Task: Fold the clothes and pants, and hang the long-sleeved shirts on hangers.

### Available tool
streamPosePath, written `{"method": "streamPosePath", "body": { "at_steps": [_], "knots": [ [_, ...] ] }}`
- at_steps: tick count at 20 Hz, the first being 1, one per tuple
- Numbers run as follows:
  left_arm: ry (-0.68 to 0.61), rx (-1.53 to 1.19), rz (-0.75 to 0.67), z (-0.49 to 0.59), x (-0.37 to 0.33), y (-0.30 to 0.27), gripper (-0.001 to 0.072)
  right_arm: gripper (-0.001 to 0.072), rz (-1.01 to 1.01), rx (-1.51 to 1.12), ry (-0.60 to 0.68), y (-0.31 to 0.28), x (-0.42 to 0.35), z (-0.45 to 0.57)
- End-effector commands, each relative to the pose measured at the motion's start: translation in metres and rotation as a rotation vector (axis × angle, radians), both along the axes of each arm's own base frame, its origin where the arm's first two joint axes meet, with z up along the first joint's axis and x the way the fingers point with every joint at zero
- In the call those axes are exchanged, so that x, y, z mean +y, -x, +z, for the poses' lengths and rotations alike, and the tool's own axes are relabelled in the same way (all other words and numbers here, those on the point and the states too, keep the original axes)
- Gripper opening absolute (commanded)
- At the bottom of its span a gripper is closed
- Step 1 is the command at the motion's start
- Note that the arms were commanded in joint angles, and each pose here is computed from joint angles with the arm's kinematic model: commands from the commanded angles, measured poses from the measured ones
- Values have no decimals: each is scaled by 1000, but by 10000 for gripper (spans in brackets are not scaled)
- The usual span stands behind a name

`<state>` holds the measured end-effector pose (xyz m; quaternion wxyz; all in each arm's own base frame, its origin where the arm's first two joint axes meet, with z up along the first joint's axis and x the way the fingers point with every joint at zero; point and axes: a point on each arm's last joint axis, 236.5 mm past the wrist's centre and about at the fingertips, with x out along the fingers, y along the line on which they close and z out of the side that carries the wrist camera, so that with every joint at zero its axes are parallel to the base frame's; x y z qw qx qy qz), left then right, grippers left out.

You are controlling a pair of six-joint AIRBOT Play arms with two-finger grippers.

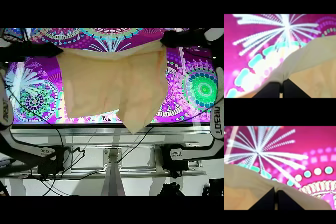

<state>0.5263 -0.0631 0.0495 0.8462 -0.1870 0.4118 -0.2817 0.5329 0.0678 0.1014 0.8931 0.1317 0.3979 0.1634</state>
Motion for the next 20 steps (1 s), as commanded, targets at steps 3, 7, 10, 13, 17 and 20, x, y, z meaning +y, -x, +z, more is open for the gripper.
{"method": "streamPosePath", "body": {
  "at_steps": [3,7,10,13,17,20],
  "knots": [
    [-6,40,71,-54,7,-25,427,357,-87,1,-2,-38,-16,-51],
    [19,36,45,-13,36,1,716,482,-45,27,234,-20,-51,-54],
    [-40,58,10,16,69,40,650,317,-27,232,377,31,-110,-74],
    [-273,159,54,19,117,82,646,317,-66,484,279,96,-157,-103],
    [-303,215,164,28,144,112,646,316,-30,721,-151,176,-127,-145],
    [-231,293,202,7,142,146,646,261,96,737,-332,211,-76,-165]
  ]
}}
